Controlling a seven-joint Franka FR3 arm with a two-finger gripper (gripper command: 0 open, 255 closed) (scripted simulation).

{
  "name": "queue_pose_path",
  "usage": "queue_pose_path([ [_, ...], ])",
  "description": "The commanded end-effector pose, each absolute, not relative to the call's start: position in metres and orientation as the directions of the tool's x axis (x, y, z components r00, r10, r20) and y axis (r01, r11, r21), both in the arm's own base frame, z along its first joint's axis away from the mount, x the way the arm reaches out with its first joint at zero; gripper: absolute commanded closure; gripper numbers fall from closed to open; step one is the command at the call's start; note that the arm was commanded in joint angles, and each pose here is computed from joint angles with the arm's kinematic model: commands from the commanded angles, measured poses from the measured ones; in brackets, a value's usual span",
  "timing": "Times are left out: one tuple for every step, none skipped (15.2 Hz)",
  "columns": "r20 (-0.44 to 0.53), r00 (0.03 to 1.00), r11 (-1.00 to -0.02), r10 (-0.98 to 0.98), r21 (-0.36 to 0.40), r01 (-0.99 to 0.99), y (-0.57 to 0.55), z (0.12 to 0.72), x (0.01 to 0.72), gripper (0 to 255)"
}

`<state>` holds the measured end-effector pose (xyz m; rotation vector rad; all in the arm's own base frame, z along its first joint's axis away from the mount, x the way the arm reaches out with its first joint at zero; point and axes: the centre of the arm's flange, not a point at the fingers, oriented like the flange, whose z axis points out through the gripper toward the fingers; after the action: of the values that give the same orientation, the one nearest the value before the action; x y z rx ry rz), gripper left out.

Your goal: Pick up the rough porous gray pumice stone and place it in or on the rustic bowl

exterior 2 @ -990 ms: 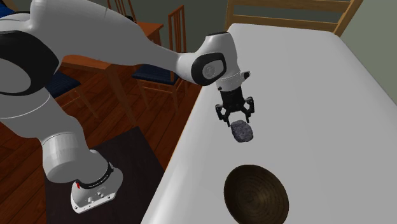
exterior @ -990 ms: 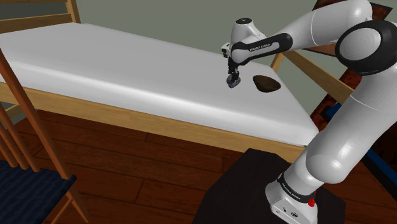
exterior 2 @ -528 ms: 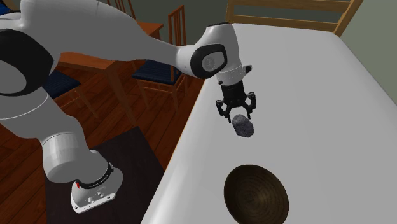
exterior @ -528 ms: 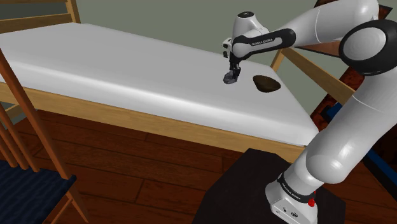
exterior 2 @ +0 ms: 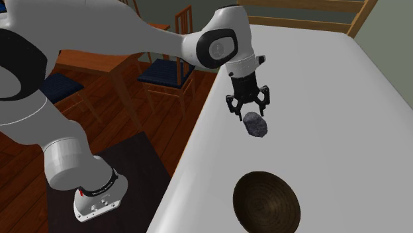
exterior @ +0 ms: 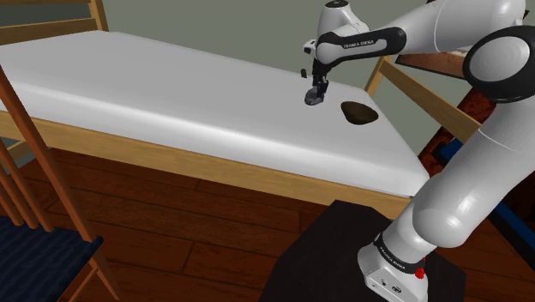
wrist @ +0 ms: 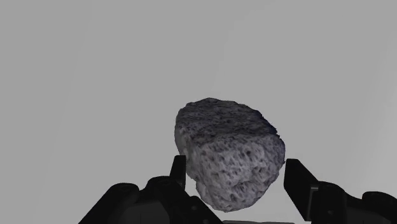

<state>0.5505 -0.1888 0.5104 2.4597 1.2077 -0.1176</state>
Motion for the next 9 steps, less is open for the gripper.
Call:
queue_pose_path([
  [-0.245, 0.624, -0.549, 0.742, 0.312, 0.776, -0.188, 0.521, 0.551, 255],
  [-0.245, 0.624, -0.549, 0.742, 0.312, 0.776, -0.188, 0.527, 0.551, 255],
  [-0.245, 0.624, -0.549, 0.742, 0.312, 0.776, -0.188, 0.532, 0.551, 255],
  [-0.245, 0.624, -0.549, 0.742, 0.312, 0.776, -0.188, 0.537, 0.551, 255],
  [-0.245, 0.624, -0.549, 0.742, 0.312, 0.776, -0.188, 0.542, 0.551, 255],
  [-0.245, 0.624, -0.549, 0.742, 0.312, 0.776, -0.188, 0.548, 0.551, 255],
  [-0.245, 0.624, -0.549, 0.742, 0.312, 0.776, -0.188, 0.553, 0.551, 255],
  [-0.245, 0.624, -0.549, 0.742, 0.312, 0.776, -0.188, 0.558, 0.551, 255],
  [-0.245, 0.624, -0.549, 0.742, 0.312, 0.776, -0.188, 0.564, 0.551, 255],
])
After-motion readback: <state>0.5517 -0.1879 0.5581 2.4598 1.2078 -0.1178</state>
